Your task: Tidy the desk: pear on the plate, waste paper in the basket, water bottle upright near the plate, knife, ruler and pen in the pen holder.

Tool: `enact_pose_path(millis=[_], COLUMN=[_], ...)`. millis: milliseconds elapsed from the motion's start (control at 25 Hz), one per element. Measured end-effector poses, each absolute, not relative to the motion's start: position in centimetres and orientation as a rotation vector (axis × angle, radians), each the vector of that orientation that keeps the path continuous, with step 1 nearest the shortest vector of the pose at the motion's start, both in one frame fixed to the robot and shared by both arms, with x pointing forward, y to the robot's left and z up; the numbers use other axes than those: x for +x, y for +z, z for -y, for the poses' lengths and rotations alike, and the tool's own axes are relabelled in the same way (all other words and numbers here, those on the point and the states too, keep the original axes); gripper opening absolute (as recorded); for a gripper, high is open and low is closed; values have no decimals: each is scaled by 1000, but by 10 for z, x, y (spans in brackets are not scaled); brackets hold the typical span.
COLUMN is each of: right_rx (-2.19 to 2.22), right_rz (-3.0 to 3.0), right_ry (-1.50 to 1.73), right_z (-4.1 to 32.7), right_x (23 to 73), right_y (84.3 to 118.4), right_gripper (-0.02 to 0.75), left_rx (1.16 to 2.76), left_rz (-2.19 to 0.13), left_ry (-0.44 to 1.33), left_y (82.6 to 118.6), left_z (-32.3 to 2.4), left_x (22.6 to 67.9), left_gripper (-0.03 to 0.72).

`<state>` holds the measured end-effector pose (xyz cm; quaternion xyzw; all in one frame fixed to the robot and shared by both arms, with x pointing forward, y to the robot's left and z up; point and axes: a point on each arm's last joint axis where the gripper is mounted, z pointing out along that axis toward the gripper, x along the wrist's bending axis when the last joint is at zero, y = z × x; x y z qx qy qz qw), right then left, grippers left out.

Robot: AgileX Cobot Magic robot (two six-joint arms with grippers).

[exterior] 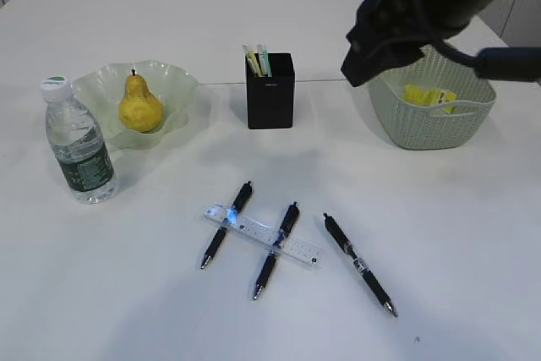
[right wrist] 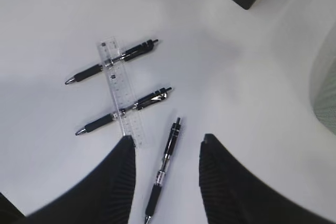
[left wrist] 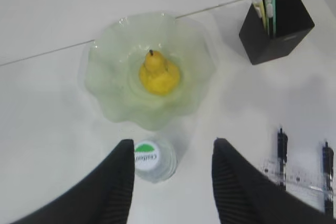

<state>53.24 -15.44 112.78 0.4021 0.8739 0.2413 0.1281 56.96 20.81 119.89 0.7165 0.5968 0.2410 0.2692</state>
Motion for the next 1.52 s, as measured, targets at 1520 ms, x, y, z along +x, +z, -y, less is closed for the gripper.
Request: enact_pose_path(millis=[1520], right_rx=[948], right_rz=[-3003], right_ry=[425], right_z=[52], right_x=[613], right_y=[944], right_gripper=[503], left_rx=[1938], left_rz=[-1710], left_ry=[701], left_y=[1223], left_z=[-228], left_x=[532], left_gripper=[333])
